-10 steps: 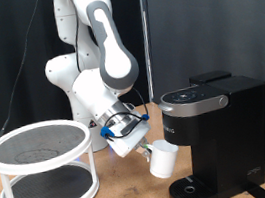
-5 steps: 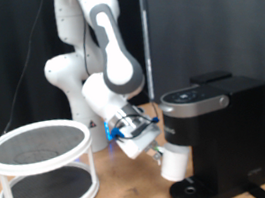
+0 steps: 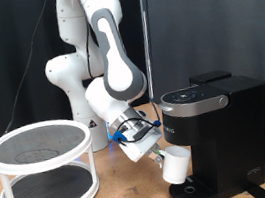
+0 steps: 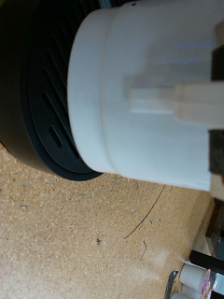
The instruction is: Make a cup of coffee with the keurig machine
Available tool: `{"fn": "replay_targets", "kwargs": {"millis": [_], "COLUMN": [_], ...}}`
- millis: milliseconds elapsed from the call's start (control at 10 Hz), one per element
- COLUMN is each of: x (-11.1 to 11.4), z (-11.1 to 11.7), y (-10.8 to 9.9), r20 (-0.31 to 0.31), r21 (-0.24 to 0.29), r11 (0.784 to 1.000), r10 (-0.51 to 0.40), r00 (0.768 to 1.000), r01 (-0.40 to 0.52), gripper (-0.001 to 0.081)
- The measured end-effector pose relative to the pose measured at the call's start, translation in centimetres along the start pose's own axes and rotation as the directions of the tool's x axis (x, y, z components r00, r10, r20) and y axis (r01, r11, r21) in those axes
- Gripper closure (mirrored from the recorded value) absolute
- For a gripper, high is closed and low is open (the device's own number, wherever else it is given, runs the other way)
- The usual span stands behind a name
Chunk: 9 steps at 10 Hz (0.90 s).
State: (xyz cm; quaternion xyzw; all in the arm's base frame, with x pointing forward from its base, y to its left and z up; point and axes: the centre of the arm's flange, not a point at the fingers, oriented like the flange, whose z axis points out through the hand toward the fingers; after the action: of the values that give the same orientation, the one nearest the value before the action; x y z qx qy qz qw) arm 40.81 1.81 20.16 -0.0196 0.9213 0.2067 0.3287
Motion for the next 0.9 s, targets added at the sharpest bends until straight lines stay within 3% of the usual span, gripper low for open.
{"fn": "replay_targets", "kwargs": {"millis": [900], "x": [0.1], "z": [2.5], "y": [-0.4], "r20": [-0.005], "r21": [-0.011], "r11": [1.000], "r10": [0.014], "r00": [1.000], "r01": [-0.015], "gripper": [0.0806]}}
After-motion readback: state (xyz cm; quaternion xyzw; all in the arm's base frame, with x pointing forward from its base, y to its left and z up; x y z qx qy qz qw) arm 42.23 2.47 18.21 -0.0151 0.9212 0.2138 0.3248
